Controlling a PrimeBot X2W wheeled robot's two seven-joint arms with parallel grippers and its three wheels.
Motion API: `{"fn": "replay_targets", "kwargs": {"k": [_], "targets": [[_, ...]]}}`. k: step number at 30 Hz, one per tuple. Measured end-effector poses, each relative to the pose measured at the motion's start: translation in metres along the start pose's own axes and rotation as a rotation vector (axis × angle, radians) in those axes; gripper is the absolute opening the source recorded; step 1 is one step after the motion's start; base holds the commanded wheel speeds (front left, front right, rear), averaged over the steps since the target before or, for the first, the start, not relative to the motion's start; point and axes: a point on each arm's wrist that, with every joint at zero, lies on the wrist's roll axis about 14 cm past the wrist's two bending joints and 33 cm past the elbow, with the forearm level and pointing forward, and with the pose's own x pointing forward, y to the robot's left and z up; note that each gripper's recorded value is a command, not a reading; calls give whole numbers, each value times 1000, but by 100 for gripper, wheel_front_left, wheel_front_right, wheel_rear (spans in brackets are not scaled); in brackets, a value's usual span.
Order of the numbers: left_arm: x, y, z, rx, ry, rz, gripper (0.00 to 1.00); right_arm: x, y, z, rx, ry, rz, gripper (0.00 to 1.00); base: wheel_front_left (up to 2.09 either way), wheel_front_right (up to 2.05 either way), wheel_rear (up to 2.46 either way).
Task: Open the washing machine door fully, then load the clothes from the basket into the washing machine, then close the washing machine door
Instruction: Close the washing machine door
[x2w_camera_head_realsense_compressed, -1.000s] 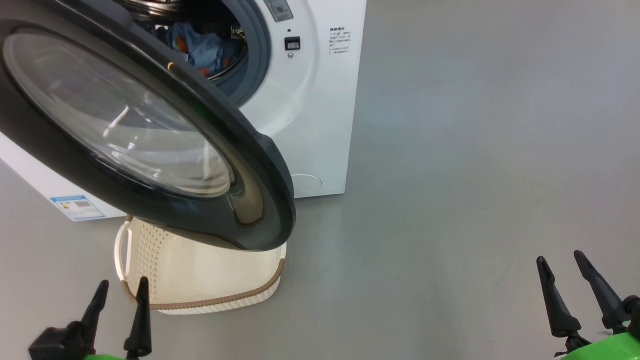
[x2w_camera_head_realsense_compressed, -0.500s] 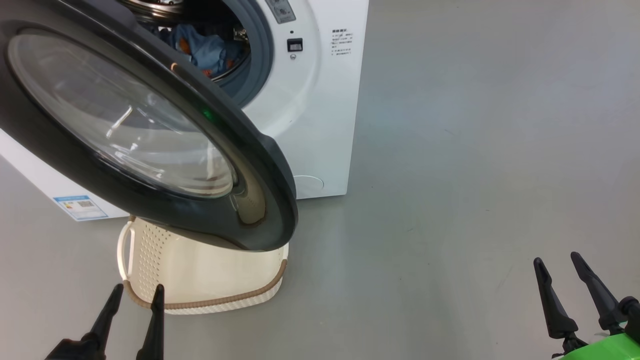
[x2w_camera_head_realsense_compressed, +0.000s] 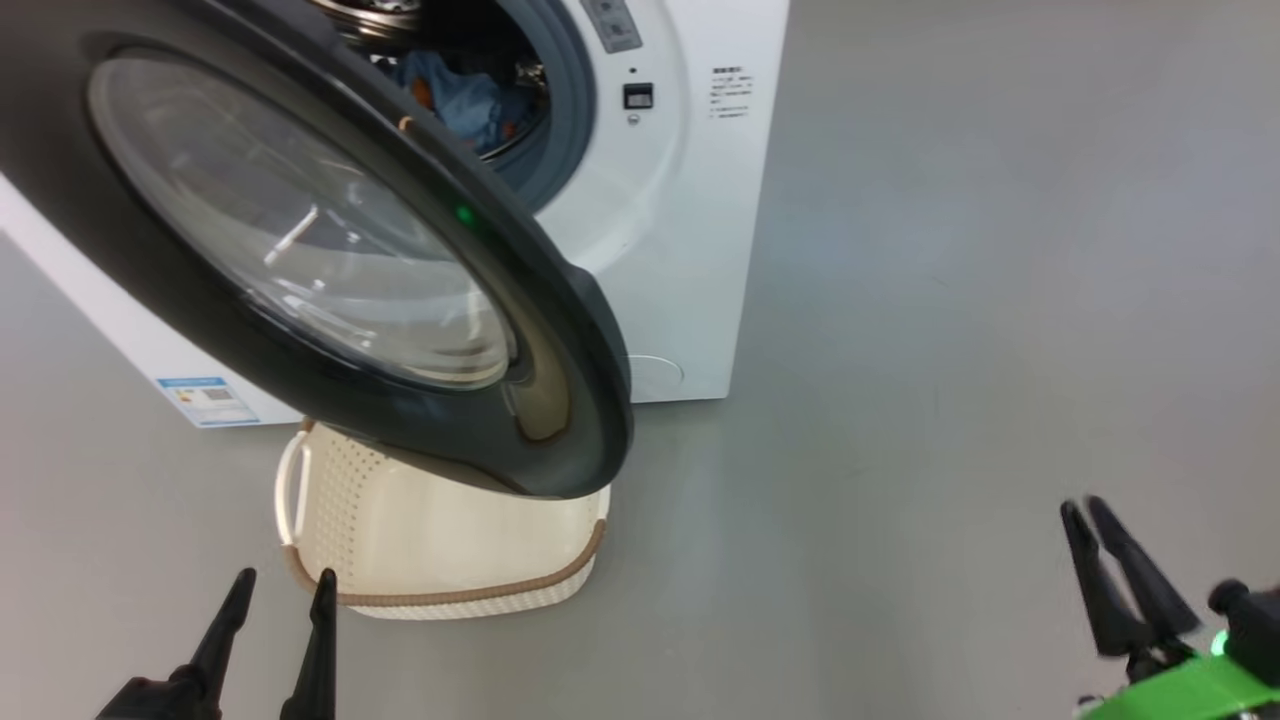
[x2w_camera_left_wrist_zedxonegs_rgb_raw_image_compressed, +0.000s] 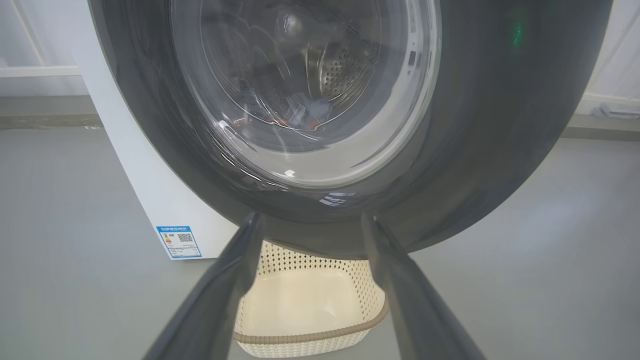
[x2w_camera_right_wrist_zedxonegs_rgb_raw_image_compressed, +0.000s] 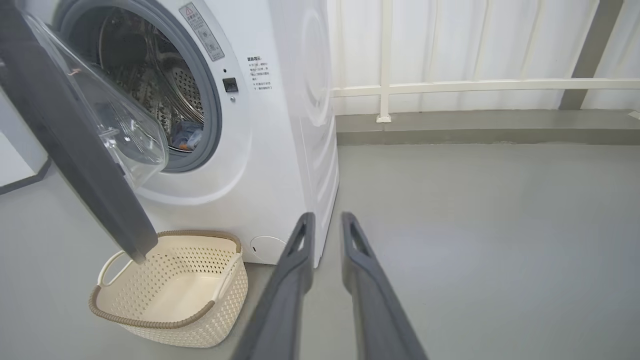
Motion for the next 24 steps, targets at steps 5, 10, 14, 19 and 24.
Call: {"fn": "replay_targets", "kwargs": {"k": [5, 10, 14, 19, 24], "targets": [[-6, 7, 5, -1, -13, 24, 100, 30, 32, 31, 20, -103, 105, 0, 0, 0, 0], [-13, 14, 10, -6, -29, 49, 100, 60, 82, 84, 41, -261, 254, 0, 0, 0, 0], [-19, 20, 15, -5, -44, 68, 100, 70, 124, 123, 72, -371, 376, 0, 0, 0, 0], [-29, 28, 22, -8, -65, 100, 100, 65, 189, 177, 113, -531, 569, 0, 0, 0, 0], [-37, 34, 25, -7, -75, 129, 100, 57, 222, 172, 135, -517, 675, 0, 0, 0, 0]]}}
